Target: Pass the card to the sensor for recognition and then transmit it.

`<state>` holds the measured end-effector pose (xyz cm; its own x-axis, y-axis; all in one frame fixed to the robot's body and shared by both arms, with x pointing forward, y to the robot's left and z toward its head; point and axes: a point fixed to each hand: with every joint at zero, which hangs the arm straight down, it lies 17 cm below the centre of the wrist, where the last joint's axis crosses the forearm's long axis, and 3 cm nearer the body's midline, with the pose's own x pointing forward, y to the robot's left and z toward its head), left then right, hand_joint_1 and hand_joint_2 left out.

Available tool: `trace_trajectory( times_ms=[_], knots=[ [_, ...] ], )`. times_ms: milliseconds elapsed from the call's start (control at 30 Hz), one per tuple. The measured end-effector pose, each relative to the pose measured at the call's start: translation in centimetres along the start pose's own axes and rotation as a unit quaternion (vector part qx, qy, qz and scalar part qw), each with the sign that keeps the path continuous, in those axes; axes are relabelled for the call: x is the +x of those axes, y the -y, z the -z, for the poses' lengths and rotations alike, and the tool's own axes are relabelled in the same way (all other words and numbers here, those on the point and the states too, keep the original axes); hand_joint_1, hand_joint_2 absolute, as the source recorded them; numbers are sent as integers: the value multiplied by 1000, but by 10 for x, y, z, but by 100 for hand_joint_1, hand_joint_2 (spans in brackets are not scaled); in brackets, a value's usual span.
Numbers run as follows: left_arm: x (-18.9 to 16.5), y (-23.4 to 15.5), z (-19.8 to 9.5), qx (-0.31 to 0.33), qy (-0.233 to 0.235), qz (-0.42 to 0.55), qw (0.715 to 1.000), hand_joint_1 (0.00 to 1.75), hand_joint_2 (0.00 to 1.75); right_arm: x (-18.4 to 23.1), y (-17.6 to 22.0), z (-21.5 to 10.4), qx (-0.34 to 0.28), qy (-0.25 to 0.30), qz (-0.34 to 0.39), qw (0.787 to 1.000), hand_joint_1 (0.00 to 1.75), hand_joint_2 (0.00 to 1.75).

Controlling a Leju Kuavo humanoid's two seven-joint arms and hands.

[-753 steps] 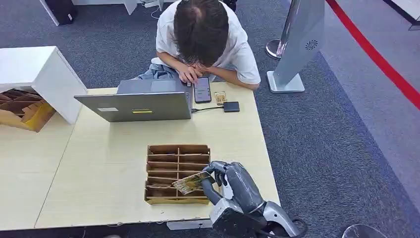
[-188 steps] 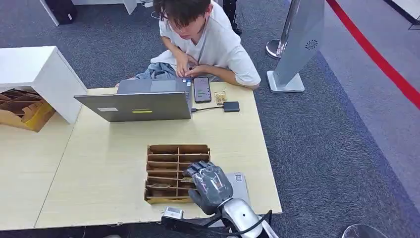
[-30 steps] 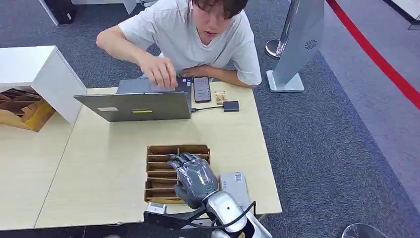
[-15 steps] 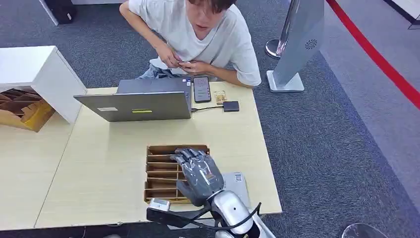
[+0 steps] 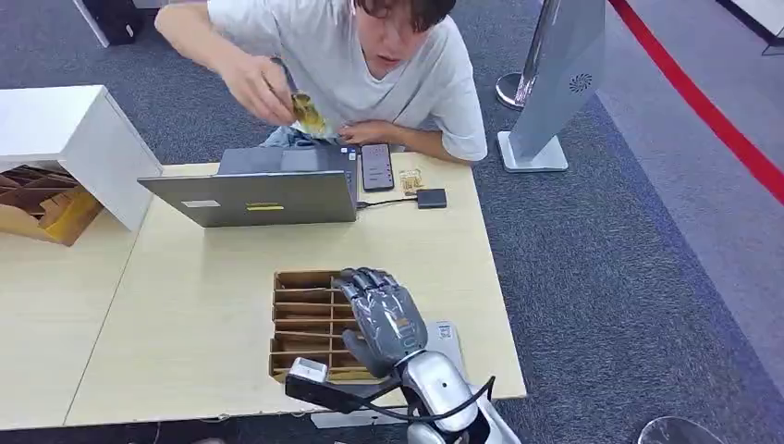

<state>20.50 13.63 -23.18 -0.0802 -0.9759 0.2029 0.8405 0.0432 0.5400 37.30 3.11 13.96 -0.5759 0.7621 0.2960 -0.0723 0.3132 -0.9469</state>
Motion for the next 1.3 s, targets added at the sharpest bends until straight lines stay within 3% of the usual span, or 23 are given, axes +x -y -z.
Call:
trace_trajectory(
  times_ms=[133, 300, 1300],
  knots=[
    [1, -2, 0, 1, 2, 3, 1000, 0, 0, -4, -7, 0, 8, -6, 0, 1000, 49, 175],
    [4, -2, 1, -2, 6, 6, 1000, 0, 0, -10, -16, -1, 19, -14, -4, 1000, 35, 175],
    [10, -2, 1, -8, 15, 16, 1000, 0, 0, -22, -31, 1, 29, -33, -12, 999, 38, 175]
  ],
)
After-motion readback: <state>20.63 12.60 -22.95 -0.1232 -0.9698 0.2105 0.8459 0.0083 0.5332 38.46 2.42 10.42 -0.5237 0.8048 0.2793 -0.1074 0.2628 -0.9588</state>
